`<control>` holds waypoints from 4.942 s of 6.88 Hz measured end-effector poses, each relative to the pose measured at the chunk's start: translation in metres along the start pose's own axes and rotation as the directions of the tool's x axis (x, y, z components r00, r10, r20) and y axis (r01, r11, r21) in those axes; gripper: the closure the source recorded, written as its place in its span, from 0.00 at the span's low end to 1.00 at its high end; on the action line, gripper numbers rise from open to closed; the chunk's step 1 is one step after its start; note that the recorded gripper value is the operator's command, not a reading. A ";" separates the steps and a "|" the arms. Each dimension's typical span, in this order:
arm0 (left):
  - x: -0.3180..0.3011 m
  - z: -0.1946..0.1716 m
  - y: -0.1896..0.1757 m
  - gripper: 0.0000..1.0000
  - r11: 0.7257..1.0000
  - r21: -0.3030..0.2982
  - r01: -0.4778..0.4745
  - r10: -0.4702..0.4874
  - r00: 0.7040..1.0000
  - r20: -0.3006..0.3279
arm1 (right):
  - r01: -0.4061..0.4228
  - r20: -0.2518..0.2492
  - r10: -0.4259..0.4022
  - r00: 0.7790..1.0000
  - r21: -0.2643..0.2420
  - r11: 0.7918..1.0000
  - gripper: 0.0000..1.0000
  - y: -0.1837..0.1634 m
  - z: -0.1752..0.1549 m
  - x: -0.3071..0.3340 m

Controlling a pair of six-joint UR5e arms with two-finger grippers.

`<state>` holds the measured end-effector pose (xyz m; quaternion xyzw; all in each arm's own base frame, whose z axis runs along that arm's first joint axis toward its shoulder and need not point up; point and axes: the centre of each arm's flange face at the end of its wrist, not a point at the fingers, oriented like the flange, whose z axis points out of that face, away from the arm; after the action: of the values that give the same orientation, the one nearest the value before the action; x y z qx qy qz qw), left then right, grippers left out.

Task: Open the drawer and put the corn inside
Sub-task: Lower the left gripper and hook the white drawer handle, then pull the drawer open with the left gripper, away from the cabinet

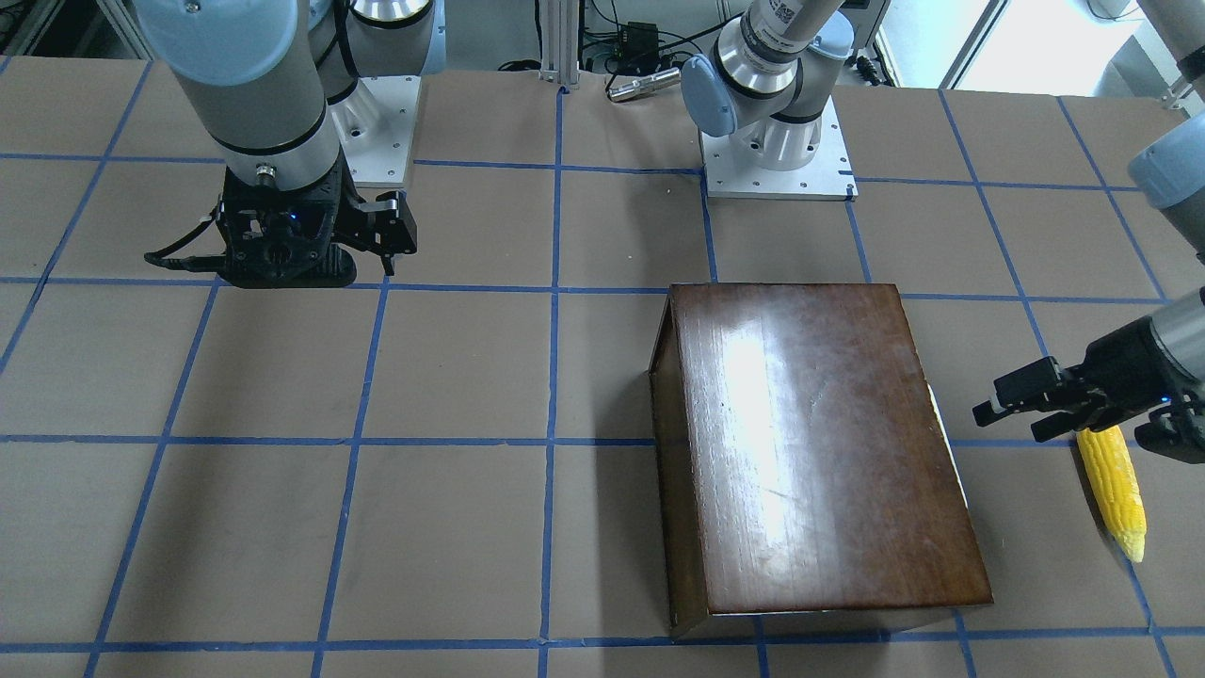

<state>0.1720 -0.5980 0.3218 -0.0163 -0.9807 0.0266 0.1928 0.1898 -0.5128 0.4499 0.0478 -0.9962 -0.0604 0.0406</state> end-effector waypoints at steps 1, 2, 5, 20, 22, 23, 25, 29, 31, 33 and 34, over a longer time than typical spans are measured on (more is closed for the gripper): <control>-0.001 0.008 -0.001 0.00 1.000 -0.004 0.011 -0.011 1.000 -0.021 | 0.000 0.000 0.000 1.000 0.000 1.000 0.00 0.000 0.000 0.000; -0.002 0.016 -0.001 0.00 1.000 -0.006 0.019 -0.019 0.999 -0.043 | 0.000 0.000 0.000 1.000 0.000 1.000 0.00 0.000 0.000 0.000; -0.004 0.034 -0.006 0.00 1.000 -0.012 0.027 -0.028 0.996 -0.089 | 0.000 0.000 0.000 1.000 0.000 1.000 0.00 0.000 0.000 0.000; -0.022 0.070 -0.013 0.00 0.999 -0.038 0.028 -0.033 0.989 -0.144 | 0.000 0.000 0.000 1.000 0.000 1.000 0.00 0.000 0.000 0.000; -0.027 0.067 -0.013 0.00 0.999 -0.032 0.029 -0.033 0.990 -0.137 | 0.000 0.000 0.000 1.000 0.000 1.000 0.00 0.000 0.000 0.000; -0.030 0.066 -0.013 0.00 0.999 -0.033 0.028 -0.032 0.991 -0.128 | 0.000 0.000 0.000 1.000 0.000 1.000 0.00 0.000 0.000 0.000; -0.036 0.063 -0.011 0.00 0.999 -0.042 0.018 -0.022 0.996 -0.082 | 0.000 0.000 0.000 1.000 0.000 1.000 0.00 0.000 0.000 0.000; -0.045 0.058 -0.009 0.00 0.999 -0.041 0.023 -0.025 0.998 -0.054 | 0.000 0.000 0.000 1.000 0.000 1.000 0.00 0.000 0.000 0.000; -0.048 0.056 -0.008 0.00 0.999 -0.038 0.027 -0.029 0.998 -0.052 | 0.000 0.000 0.000 1.000 0.000 1.000 0.00 0.000 0.000 0.000; -0.054 0.053 -0.006 0.00 0.999 -0.034 0.038 -0.040 0.998 -0.053 | 0.000 0.000 0.000 1.000 0.000 1.000 0.00 0.000 0.000 0.000; -0.056 0.053 -0.006 0.00 0.999 -0.033 0.041 -0.043 0.998 -0.054 | 0.000 0.000 0.000 1.000 0.000 1.000 0.00 0.000 0.000 0.000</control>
<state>0.2038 -0.6083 0.2523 0.0007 -0.9755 0.0063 0.2197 0.1898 -0.5128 0.4499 0.0478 -0.9962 -0.0603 0.0406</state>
